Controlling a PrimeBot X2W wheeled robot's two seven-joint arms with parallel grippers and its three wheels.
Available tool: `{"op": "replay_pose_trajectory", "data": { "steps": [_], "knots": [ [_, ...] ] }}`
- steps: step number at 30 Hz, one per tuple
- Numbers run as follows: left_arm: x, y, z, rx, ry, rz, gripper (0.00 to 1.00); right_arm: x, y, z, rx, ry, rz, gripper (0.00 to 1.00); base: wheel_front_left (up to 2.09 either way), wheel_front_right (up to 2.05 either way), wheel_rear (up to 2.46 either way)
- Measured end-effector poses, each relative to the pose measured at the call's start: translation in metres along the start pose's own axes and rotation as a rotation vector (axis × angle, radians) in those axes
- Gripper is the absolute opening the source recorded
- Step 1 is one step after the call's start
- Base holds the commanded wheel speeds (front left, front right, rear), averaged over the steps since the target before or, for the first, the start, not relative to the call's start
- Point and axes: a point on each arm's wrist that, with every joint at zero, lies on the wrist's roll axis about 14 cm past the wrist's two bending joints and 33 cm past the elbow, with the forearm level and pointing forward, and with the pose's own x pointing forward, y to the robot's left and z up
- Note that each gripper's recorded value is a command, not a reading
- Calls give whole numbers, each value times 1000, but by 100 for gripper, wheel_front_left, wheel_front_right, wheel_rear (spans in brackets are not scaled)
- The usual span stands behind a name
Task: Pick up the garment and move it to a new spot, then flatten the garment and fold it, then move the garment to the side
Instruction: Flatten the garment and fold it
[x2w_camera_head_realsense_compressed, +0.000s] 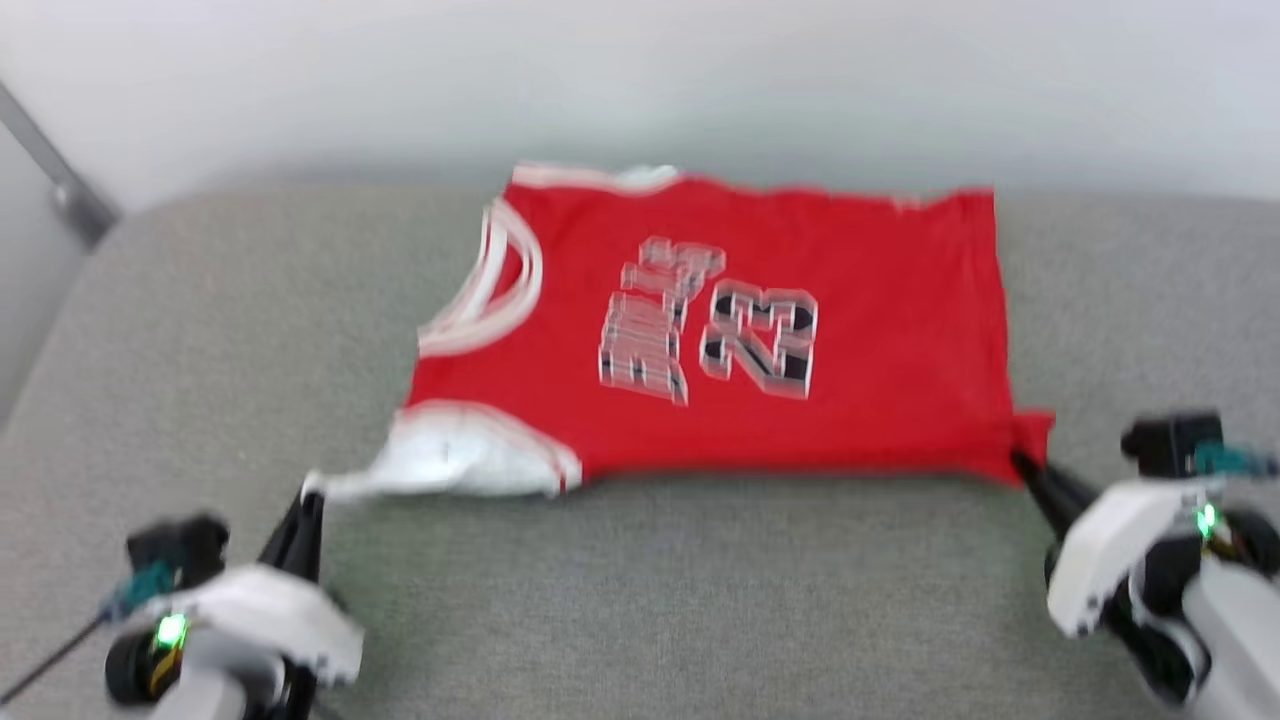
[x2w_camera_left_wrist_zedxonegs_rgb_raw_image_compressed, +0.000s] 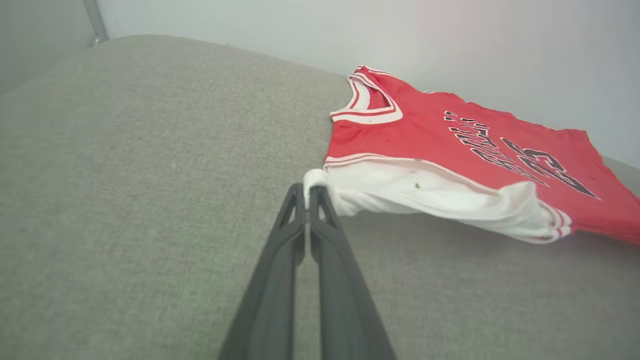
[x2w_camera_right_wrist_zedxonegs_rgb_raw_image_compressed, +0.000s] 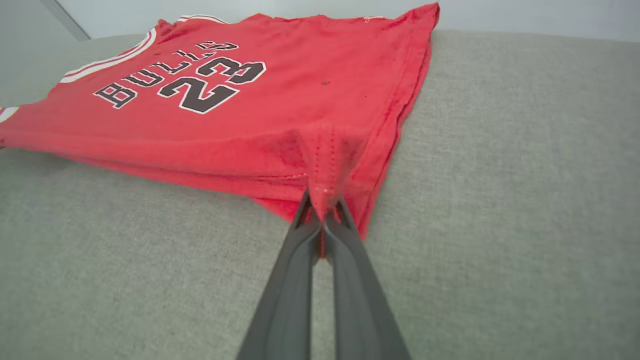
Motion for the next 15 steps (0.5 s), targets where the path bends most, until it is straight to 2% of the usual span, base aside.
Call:
{"op": "replay_pose_trajectory", "data": {
  "steps": [9, 15],
  "knots": [
    [-107, 17, 4, -43, 0, 85, 0, -69, 15, -34, 66, 8, -2, 0, 0, 0, 0],
    [-149, 18, 7, -60, 36, 128, 0, -95, 17, -61, 112, 54, -29, 0, 0, 0, 0]
  ]
}}
